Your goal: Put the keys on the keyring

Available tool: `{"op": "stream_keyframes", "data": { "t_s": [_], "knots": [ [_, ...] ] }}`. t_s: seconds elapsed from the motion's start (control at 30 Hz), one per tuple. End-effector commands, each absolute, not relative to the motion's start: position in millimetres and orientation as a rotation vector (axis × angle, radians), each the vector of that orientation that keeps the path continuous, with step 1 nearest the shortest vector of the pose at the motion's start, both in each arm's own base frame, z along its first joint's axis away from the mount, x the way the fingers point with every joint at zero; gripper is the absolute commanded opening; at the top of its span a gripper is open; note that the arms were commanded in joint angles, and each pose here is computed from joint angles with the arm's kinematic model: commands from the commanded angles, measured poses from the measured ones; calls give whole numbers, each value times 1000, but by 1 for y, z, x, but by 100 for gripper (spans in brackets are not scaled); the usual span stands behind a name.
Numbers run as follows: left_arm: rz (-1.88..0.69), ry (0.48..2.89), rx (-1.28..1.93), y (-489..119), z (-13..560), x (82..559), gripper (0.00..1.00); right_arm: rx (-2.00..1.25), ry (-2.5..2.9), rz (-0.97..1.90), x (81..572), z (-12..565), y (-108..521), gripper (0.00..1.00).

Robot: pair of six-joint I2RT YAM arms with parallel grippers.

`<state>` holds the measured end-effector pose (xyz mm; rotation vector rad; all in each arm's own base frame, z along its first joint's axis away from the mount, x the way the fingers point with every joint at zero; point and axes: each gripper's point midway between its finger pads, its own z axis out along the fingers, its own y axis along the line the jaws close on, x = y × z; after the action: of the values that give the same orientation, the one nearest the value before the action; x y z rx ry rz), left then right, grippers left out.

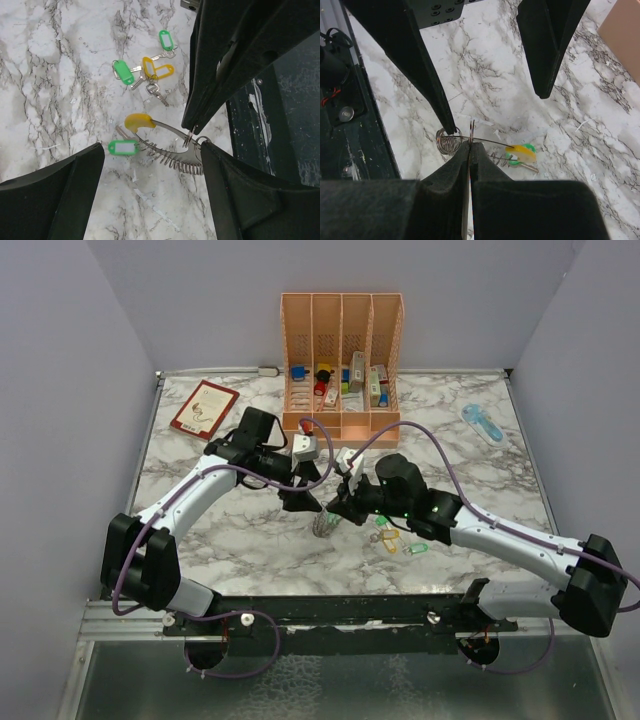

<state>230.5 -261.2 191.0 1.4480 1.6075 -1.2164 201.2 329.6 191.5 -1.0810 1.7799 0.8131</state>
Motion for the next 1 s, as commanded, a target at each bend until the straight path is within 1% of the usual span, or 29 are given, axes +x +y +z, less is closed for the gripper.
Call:
{"op": "stream_keyframes", "data": {
  "t_s": [0.0,0.13,0.33,0.5,0.67,0.73,0.8,0.97],
  "knots": [
    [-1283,1521,1492,-267,203,218,80,-1074,1732,853,201,201,339,1],
    [-1294,1508,1502,-266,204,215,78,-1067,1730,855,200,202,339,1],
    [-1305,1494,1508,-267,205,212,64,-1060,1728,857,200,203,338,1],
    [-1307,1484,1512,-267,205,212,58,-1054,1729,859,202,203,340,1],
    [-1306,1480,1514,-267,205,211,45,-1046,1732,862,202,202,340,1],
    [-1311,1476,1515,-267,205,210,37,-1042,1729,866,203,203,341,1],
    [-1317,1469,1517,-267,206,209,31,-1043,1732,866,203,202,342,1],
    [-1322,1460,1521,-267,208,208,30,-1039,1731,869,204,201,344,1]
  ]
}}
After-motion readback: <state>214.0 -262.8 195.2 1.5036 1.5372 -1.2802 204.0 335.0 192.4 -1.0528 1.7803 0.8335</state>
